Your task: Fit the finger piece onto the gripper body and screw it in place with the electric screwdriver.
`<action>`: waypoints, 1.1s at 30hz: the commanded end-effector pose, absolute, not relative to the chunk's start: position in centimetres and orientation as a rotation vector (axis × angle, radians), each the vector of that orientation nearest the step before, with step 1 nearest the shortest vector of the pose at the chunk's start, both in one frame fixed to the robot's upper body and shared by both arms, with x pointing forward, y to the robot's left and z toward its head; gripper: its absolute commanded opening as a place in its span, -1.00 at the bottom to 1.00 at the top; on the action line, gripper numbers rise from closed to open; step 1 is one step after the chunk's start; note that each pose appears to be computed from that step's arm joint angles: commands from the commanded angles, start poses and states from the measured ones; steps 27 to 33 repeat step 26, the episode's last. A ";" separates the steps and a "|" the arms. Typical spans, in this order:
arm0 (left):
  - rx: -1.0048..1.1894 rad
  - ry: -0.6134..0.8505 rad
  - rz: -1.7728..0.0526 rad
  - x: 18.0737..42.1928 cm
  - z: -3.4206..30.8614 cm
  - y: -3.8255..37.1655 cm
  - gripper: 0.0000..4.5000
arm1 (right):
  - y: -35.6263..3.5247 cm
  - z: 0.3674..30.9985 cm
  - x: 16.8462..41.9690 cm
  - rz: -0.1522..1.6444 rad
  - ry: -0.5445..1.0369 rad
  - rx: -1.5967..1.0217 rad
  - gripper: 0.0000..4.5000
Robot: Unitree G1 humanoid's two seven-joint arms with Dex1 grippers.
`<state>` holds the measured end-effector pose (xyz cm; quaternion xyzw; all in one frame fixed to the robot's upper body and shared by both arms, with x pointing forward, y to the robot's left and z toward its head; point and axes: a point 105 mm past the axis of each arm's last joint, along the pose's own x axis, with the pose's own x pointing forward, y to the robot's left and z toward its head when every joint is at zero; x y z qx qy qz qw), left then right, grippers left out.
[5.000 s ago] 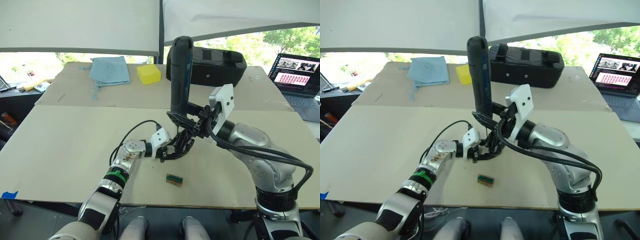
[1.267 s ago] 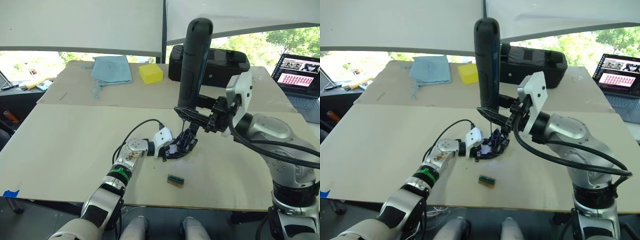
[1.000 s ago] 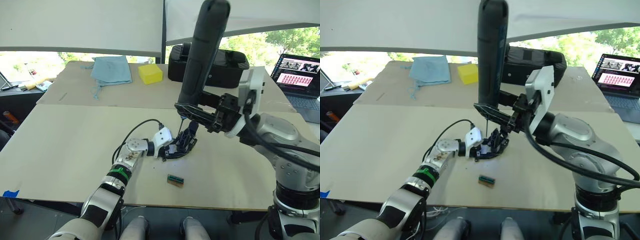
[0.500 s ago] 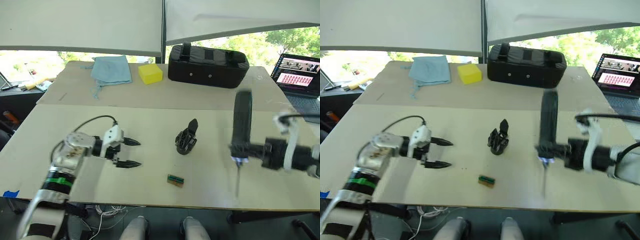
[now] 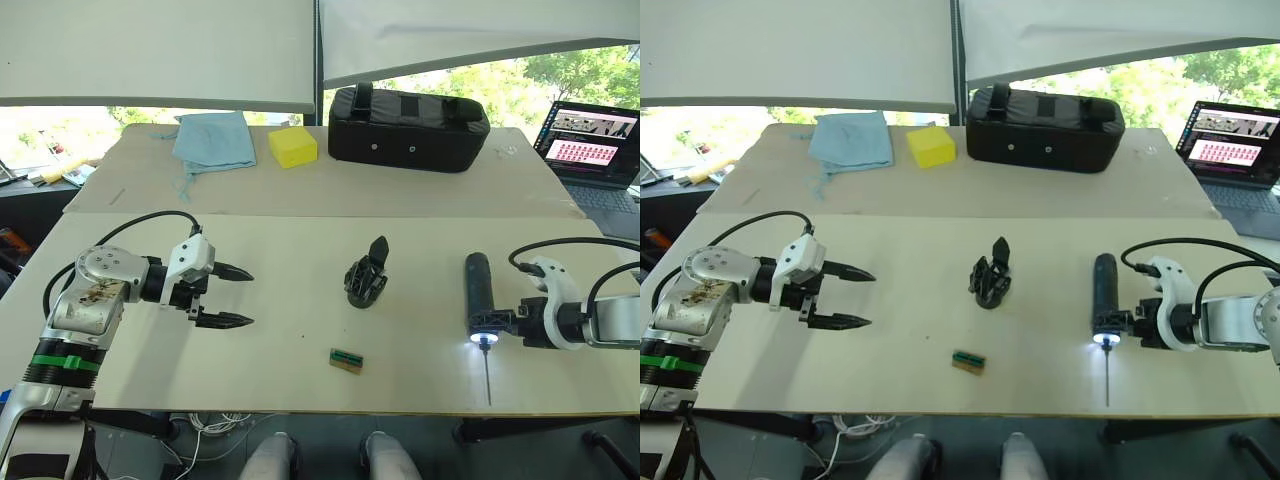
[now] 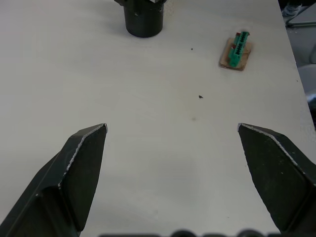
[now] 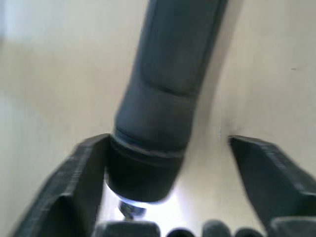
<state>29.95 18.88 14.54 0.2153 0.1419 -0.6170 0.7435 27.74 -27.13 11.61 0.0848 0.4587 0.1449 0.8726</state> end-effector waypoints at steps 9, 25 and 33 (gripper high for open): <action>0.360 0.536 -1.149 26.8 15.0 27.0 1.00 | -28.1 25.7 23.6 0.549 0.402 -0.056 0.98; 0.396 0.404 -1.071 30.5 16.4 28.4 1.00 | -39.3 21.2 18.0 0.408 0.409 -0.380 0.98; 0.387 0.399 -1.085 30.4 16.3 28.1 1.00 | -39.1 21.2 18.0 0.416 0.401 -0.369 0.98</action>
